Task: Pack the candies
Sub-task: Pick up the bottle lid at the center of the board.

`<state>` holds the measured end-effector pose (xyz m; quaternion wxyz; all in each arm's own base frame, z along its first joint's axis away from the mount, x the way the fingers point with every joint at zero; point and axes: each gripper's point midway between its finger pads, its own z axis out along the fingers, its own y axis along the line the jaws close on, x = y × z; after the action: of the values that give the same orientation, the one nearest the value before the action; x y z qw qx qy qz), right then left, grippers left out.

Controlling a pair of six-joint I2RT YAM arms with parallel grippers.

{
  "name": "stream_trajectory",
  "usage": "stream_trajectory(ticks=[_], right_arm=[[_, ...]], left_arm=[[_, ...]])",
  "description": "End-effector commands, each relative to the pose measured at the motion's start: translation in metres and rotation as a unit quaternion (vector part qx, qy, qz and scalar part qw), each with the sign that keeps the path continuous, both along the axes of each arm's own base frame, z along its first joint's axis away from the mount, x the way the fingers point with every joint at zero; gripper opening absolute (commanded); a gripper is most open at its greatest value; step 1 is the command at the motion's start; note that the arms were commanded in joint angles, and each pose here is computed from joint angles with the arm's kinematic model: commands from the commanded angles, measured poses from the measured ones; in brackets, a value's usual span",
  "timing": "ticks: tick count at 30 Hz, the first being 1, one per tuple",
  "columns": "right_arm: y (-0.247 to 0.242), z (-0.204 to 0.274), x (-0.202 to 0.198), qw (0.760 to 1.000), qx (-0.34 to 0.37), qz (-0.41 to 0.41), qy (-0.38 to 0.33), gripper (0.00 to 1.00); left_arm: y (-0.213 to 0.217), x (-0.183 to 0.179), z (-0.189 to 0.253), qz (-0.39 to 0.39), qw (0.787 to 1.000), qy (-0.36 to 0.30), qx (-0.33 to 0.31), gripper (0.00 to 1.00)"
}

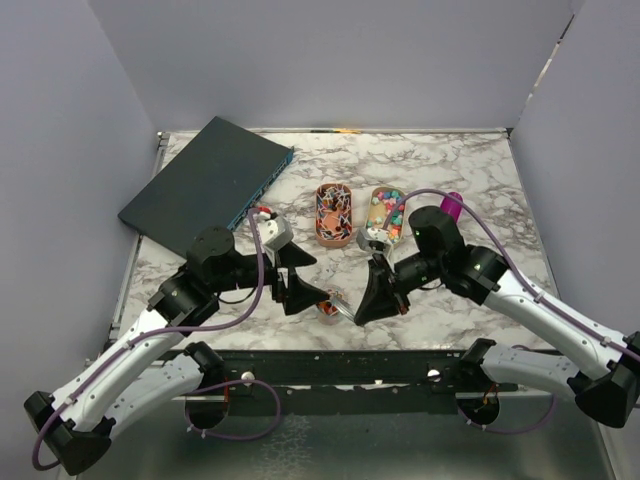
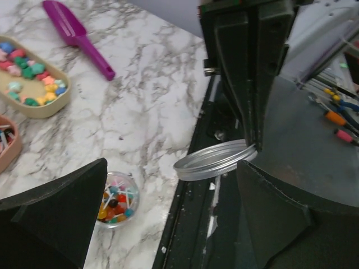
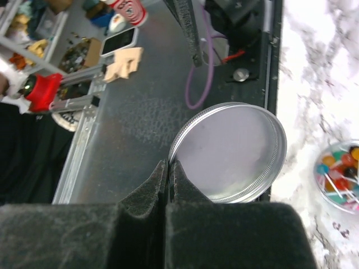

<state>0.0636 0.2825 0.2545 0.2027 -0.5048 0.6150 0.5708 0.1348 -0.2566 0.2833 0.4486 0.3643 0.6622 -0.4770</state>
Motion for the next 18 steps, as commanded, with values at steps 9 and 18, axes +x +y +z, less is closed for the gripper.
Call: stream_trajectory(ticks=[9,18], right_arm=[[0.003,0.074,-0.029,0.98,0.13,0.149,0.012,0.01],[0.006,0.102,-0.028,0.976,0.164,0.14,0.006,0.01]], left_arm=[[-0.002,-0.072,0.063,-0.205,0.974,-0.038,-0.086,0.82],[-0.003,-0.077,0.071,-0.224,0.968,-0.052,-0.101,0.52]])
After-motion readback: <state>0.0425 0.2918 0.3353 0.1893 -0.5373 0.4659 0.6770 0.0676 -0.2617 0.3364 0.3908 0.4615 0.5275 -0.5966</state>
